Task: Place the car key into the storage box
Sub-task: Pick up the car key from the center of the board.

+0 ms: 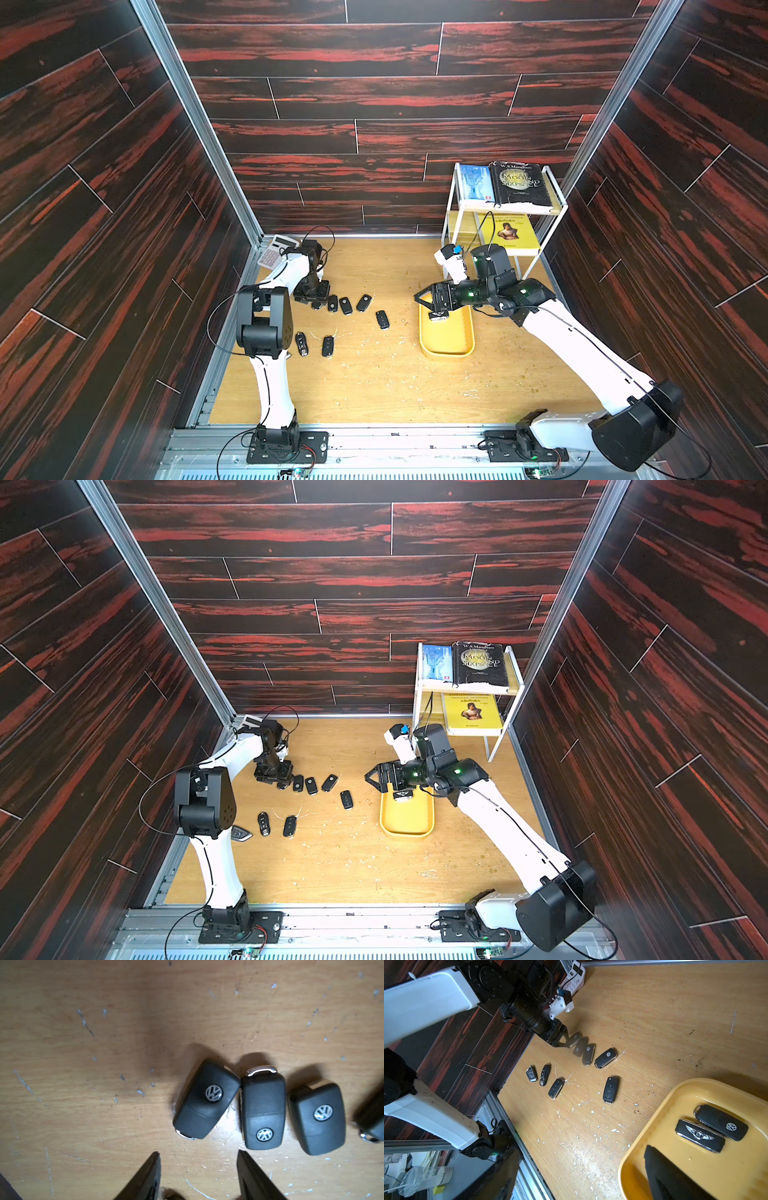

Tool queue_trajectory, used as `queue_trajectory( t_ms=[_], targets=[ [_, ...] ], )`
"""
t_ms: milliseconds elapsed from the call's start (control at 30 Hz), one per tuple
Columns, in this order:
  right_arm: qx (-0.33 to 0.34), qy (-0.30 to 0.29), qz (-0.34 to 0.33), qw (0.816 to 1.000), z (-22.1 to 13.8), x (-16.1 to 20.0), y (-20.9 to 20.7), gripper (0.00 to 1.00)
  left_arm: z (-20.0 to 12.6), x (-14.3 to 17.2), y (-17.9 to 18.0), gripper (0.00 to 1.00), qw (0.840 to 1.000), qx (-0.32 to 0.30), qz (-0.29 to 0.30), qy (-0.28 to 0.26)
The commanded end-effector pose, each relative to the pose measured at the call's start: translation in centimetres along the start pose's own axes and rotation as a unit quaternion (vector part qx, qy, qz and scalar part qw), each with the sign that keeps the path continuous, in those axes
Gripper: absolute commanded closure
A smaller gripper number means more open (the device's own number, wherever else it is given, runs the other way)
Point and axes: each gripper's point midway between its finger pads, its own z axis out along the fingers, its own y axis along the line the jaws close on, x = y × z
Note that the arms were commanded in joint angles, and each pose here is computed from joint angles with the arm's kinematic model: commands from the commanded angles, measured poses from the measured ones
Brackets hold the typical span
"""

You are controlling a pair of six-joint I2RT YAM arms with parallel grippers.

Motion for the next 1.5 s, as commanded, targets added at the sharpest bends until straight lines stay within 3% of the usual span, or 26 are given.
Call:
queue_trajectory(
  t_ms=[0,700,1067,1100,1133,1300,1467],
  targets=[
    [-0.011,0.004,-0.002,1.0,0.1,0.4,0.2,0.01,1.0,0.3,0.5,0.38,1.0,-0.007,0.015,0.018],
    [0.0,0.003,0.005,1.0,-0.1,0.6,-0.6,0.01,3.2,-2.0,0.6,0.38,1.0,-0.009,0.021,0.015],
    [-0.003,0.007,0.012,1.0,0.4,0.8,-1.0,0.01,3.6,-1.8,-0.6,0.62,0.999,0.025,0.013,0.019],
    [-0.004,0.007,0.013,1.0,0.5,0.8,-1.0,0.01,3.5,-1.8,-0.6,0.71,0.999,0.026,0.011,0.016],
    [-0.006,0.009,0.012,1.0,0.5,0.9,-1.0,0.02,3.2,-1.7,-0.7,0.75,0.999,0.029,0.01,0.015],
    [-0.012,0.011,0.013,1.0,0.8,1.0,-0.9,0.01,1.1,-1.7,-1.1,0.75,0.999,0.038,-0.007,-0.02],
    [-0.041,0.012,0.011,0.999,0.8,0.9,0.0,0.01,-3.8,-1.4,-2.2,0.75,0.993,0.071,-0.042,-0.08]
  ],
)
